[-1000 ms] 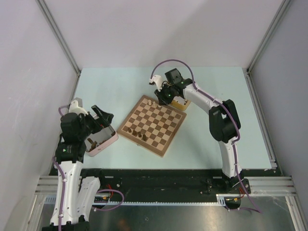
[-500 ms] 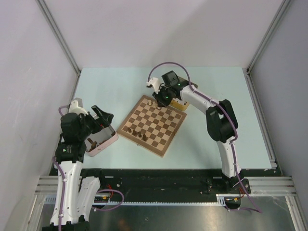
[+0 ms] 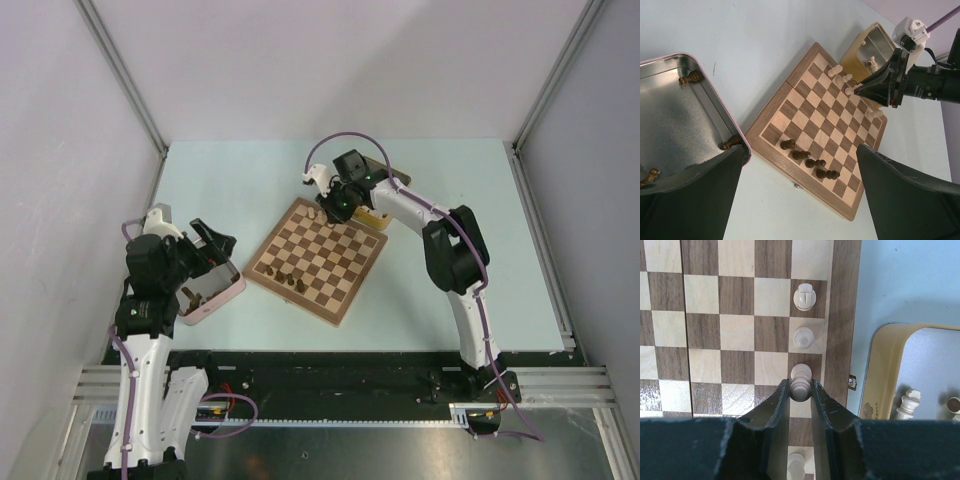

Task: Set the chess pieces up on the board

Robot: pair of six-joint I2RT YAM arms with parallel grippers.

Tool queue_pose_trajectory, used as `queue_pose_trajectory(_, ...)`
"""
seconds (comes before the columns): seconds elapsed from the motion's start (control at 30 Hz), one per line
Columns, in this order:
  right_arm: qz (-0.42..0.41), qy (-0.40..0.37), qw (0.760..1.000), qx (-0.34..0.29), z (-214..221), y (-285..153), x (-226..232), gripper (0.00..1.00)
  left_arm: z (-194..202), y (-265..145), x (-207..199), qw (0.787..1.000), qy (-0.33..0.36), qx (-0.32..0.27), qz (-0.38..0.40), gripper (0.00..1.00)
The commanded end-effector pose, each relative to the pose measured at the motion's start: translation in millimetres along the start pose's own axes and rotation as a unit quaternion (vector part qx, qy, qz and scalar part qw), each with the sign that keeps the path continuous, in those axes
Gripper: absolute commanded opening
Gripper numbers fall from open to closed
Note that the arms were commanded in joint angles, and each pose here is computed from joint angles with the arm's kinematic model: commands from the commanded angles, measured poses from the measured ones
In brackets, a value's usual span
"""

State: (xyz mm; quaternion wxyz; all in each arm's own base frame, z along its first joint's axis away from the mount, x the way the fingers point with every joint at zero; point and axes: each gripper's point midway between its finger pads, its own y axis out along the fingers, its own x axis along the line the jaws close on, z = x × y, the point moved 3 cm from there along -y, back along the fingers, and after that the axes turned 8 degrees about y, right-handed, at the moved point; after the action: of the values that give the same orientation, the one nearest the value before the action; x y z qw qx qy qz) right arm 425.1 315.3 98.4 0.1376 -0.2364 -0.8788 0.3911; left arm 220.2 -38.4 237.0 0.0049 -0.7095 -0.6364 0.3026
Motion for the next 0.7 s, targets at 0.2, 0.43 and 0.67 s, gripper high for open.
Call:
queue_pose_trajectory(0.2,0.012,-0.024,0.999,-0.019,-17,3,-5,0.18,-7,2,0,1.000,0.009,-0.011,0.003,1.00)
queue_pose_trajectory(0.43,0.008,-0.024,0.999,-0.019,-17,1,-4,0.32,-5,3,1,1.000,0.008,-0.009,0.001,1.00)
queue_pose_trajectory(0.67,0.005,-0.023,0.999,-0.033,-28,-10,-1,0.48,-6,3,1,1.000,0.008,-0.008,0.000,1.00)
